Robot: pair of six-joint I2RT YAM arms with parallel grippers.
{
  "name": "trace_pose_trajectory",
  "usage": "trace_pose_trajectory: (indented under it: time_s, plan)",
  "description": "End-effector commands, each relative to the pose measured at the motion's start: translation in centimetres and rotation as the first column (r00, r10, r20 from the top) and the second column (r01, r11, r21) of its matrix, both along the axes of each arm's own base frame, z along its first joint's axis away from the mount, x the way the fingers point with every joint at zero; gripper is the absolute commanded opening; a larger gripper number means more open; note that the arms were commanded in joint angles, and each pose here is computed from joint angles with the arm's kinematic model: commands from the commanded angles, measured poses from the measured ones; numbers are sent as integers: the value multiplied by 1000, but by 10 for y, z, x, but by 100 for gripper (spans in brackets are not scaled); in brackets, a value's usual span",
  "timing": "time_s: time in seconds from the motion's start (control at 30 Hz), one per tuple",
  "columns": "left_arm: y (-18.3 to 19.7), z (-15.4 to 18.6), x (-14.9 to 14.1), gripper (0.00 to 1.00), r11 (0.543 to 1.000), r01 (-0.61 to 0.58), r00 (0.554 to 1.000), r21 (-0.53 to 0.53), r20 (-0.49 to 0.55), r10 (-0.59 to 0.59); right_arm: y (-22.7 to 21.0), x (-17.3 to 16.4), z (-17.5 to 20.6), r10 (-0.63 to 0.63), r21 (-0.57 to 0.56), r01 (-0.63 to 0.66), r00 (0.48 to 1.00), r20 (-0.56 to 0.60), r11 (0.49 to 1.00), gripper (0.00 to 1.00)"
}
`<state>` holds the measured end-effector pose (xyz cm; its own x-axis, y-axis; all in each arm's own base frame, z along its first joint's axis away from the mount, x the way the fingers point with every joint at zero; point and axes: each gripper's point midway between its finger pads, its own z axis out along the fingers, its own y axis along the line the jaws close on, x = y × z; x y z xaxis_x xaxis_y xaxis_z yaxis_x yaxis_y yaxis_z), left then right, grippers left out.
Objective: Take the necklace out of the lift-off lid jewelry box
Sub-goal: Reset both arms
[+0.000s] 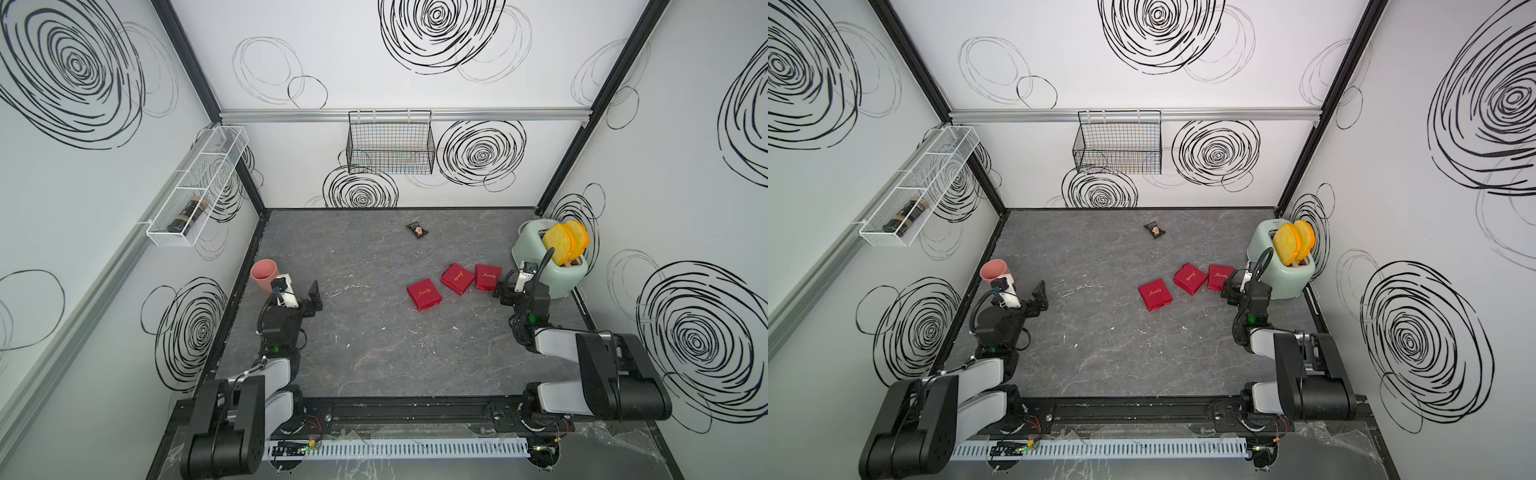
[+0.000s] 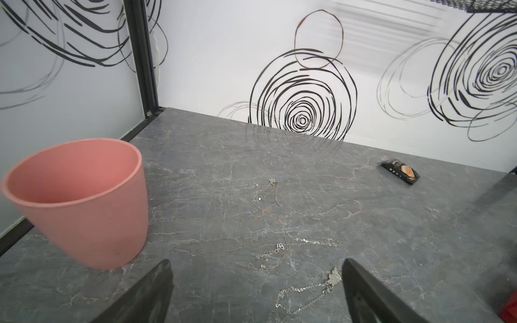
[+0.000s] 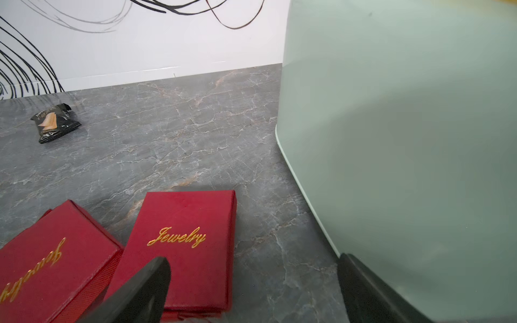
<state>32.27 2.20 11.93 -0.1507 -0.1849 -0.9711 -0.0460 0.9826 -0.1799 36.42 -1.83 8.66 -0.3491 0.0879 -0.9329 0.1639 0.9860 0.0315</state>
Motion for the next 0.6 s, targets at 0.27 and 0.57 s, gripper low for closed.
trace_pose_trajectory:
  time_s: [0.27,0.57]
  plan:
    - [-21,40,29,96,992,41,978,120,199,-64,0,11,30,15,-5,-15,987,163,1000,97]
    - [-26,34,43,96,988,25,988,152,147,-47,0,11,31,17,-5,-16,986,169,1000,97]
